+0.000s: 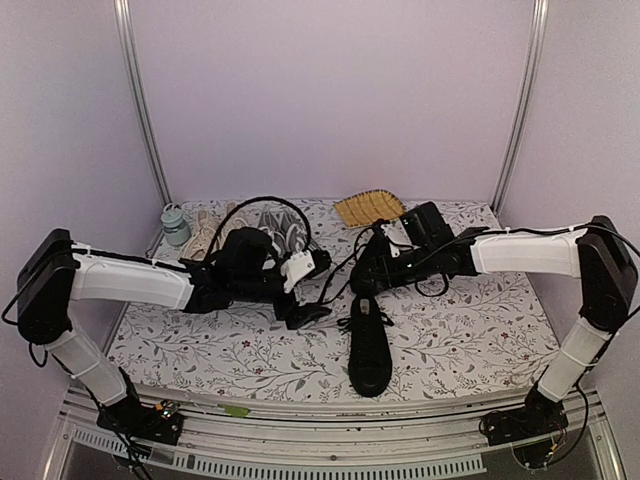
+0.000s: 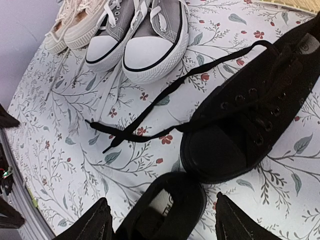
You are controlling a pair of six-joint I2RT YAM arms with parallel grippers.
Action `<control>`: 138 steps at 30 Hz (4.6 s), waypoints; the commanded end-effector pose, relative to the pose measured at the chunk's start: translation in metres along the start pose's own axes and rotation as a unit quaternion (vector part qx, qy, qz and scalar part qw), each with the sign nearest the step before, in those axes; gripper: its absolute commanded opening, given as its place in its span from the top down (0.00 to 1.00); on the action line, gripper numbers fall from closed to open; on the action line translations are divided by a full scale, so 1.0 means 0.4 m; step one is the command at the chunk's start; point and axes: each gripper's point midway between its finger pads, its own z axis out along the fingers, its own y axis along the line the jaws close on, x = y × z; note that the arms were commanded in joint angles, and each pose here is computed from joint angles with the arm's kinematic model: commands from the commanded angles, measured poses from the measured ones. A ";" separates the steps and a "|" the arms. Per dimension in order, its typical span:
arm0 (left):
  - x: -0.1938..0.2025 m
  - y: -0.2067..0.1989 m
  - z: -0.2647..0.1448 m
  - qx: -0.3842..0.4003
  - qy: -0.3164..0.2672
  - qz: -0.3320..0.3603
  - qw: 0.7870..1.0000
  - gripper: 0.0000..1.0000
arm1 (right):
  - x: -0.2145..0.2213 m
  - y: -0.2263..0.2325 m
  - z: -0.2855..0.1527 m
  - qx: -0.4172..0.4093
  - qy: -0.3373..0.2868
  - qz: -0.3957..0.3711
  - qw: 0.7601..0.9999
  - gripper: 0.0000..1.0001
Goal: Tie the shoes
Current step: Move the shoe to the center of the board, then pick up the shoelace from the center of the board.
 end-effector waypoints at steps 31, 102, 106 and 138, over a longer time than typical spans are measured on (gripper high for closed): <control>0.007 0.262 -0.099 -0.209 -0.016 -0.231 0.950 0.04 | 0.131 -0.227 -0.099 0.270 0.092 0.111 0.952 1.00; 0.201 -0.115 0.017 0.006 0.149 -0.067 0.986 0.04 | 0.044 -0.066 0.099 0.138 -0.006 0.220 0.966 0.99; 0.250 -0.045 0.052 -0.001 0.194 -0.103 0.976 0.04 | 0.092 -0.106 0.083 0.176 0.004 0.214 0.961 0.99; 0.340 0.096 0.187 -0.020 0.301 -0.181 0.936 0.56 | 0.035 0.140 -0.111 -0.008 0.006 -0.173 0.985 0.46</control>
